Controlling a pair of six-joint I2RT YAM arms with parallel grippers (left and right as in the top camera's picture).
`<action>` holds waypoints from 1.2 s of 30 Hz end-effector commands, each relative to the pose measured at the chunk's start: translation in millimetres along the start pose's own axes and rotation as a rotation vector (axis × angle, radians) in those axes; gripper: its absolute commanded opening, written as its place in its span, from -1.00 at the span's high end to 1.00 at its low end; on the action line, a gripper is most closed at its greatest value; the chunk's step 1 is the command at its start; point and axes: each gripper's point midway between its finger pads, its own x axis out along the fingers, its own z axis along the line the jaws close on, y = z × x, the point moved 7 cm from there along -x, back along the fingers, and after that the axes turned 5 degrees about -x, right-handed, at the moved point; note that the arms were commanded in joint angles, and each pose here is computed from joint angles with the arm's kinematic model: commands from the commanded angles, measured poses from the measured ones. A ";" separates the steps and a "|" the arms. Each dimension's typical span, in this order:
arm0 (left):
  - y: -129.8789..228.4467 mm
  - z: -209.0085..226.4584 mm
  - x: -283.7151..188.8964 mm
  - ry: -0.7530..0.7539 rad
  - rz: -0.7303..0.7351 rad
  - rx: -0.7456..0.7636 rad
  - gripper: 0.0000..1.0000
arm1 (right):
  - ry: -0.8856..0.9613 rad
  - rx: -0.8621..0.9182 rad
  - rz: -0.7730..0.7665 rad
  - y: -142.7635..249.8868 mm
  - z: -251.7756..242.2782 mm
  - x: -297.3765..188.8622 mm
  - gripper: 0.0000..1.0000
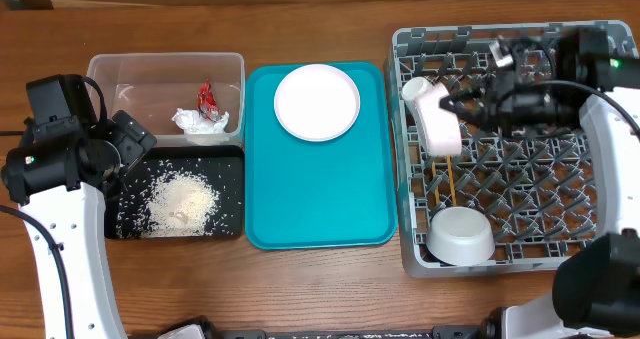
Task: Sort waste into correct bins and load items into the dishwasher
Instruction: 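Carry the pink bowl into the rack's middle and release it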
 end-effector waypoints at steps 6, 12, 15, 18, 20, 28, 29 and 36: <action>-2.3 -2.8 -2.1 0.011 -0.004 -0.012 -1.00 | -0.270 0.041 -0.120 31.3 -56.7 2.2 0.93; -2.3 -2.8 -2.1 0.011 -0.004 -0.011 -1.00 | -0.271 0.051 -0.118 43.6 -74.8 8.6 0.92; -2.3 -2.8 -2.1 0.011 -0.004 -0.011 -1.00 | -0.229 0.041 -0.105 44.5 -79.2 9.7 0.88; -2.3 -2.8 -2.1 0.011 -0.004 -0.011 -1.00 | -0.149 0.043 -0.085 46.9 -87.7 9.0 0.73; -2.3 -2.8 -2.1 0.011 -0.004 -0.011 -1.00 | -0.103 0.047 -0.082 47.8 -93.3 6.0 0.70; -2.3 -2.8 -2.1 0.011 -0.004 -0.011 -1.00 | 0.034 0.090 -0.119 50.2 -113.1 -17.9 0.52; -2.3 -2.8 -2.1 0.011 -0.004 -0.011 -1.00 | 0.042 0.094 -0.124 50.3 -114.5 -20.2 0.44; -2.3 -2.8 -2.1 0.011 -0.004 -0.012 -1.00 | 0.081 0.124 -0.180 48.9 -120.2 -41.5 -0.25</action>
